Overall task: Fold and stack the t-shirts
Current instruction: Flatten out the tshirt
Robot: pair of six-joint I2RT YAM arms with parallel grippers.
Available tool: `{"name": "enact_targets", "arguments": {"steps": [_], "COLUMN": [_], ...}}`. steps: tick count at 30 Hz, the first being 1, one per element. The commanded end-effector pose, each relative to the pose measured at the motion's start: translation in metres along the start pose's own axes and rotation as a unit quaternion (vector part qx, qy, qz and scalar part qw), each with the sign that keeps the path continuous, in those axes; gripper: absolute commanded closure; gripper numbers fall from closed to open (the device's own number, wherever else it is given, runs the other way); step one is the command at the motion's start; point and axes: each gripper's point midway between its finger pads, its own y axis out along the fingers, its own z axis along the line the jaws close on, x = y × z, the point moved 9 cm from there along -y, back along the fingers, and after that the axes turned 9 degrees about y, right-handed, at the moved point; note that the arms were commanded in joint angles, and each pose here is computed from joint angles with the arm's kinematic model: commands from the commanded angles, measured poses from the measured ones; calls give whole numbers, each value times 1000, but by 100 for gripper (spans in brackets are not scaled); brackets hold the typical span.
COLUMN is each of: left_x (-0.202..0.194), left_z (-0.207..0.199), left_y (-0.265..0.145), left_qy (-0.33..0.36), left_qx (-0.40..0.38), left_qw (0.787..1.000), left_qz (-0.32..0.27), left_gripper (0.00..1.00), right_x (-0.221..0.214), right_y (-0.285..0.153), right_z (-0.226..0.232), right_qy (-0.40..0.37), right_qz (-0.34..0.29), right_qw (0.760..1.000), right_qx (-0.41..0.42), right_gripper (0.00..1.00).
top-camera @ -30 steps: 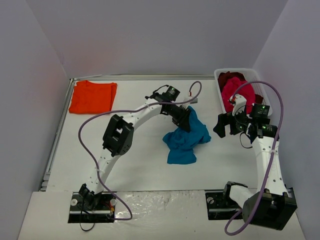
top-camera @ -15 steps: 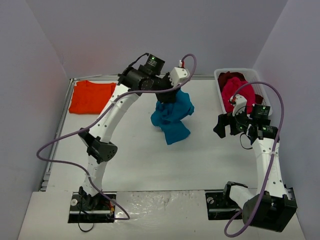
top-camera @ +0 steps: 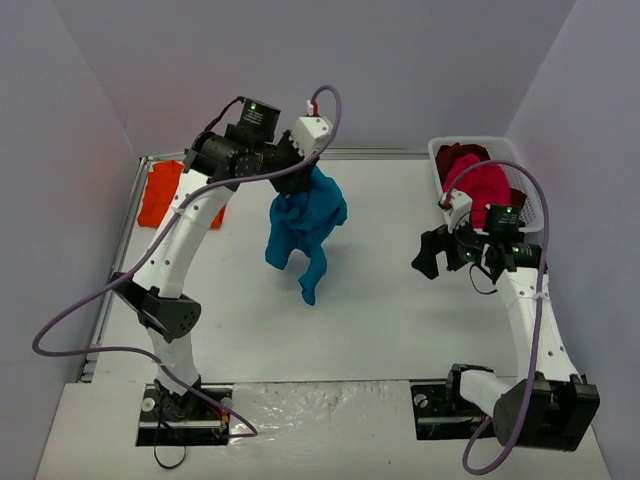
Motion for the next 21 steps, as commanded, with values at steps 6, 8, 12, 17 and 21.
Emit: {"name": "enact_targets", "arguments": {"steps": [6,8,12,17,21], "left_x": [31,37,49,73,64], "left_z": [7,6,-1,-14,-16], "left_y": [-42,-33,-8,0,-20], "left_qy": [-42,-48,-52,-29,-27], "left_qx": [-17,-41,-85,-129,-210], "left_qw": [990,987,982,971,951], "left_qz": [-131,-146,-158,-198,-224], "left_gripper": [98,98,98,98,97], "right_x": [5,1,-4,-5,-7], "right_y": [39,43,42,40,39], "right_z": [-1,-4,-5,-10,-15], "right_qy": [13,17,17,25,34], "right_qz": [79,88,93,90,91], "right_qw": [994,993,993,994,994], "right_qx": [78,79,70,61,54], "right_gripper": [0,0,0,0,0]}}
